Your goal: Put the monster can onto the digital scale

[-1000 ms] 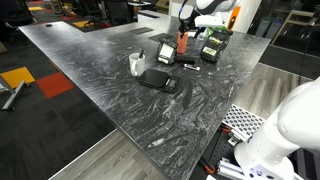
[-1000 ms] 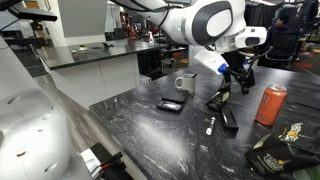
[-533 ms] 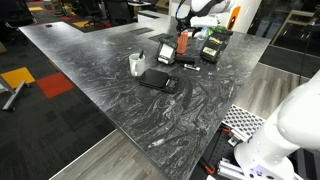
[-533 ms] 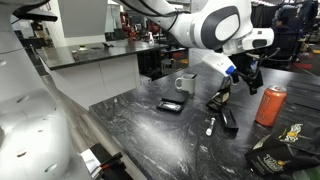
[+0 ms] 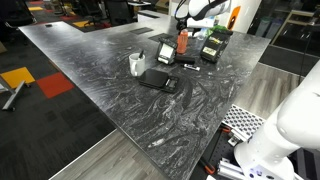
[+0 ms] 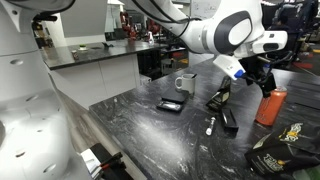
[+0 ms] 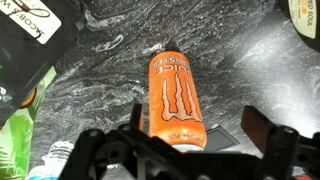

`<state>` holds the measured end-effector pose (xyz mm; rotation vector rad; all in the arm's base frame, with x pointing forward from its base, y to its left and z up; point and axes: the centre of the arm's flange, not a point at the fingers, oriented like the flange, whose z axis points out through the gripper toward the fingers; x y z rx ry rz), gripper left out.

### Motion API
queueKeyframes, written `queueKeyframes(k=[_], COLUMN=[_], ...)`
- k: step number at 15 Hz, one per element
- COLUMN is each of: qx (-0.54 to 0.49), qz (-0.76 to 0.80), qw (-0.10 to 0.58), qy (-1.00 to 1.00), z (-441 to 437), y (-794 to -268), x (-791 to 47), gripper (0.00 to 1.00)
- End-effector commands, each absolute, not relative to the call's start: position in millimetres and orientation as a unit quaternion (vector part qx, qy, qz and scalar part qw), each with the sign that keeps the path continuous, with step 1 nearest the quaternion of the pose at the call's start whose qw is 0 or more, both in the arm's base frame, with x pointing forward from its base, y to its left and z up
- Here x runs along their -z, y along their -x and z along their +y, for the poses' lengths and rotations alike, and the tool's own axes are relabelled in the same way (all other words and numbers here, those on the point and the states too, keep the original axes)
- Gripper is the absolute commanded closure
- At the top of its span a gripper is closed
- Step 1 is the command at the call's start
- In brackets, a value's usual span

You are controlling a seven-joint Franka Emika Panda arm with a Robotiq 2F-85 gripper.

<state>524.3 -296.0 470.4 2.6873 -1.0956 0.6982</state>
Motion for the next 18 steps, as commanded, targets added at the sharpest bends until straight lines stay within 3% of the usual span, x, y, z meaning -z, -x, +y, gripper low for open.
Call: queueKeyframes(k=[1,12,13,14,15,16,18], qx=[-0.238,-0.24,-0.237,-0.233,-0.23,-0.229,-0.228], qz=[-0.366,-0.355,-0.351,-0.346,-0.342,-0.337,-0.331], qw=[0.092,0.125,0.12,0.118,0.118,0.117,0.117], qy=[-0.895,-0.895,-0.898,-0.901,-0.903,-0.906,-0.908], z=[-310,-335,-335,-334,-333,-332,-331], y=[-541,-565,-567,-570,-571,-573,-575], x=[-463,-444,-443,-441,-438,-436,-433], gripper=[0.0,0.0,0.03,0.13,0.01,0.29,0.37])
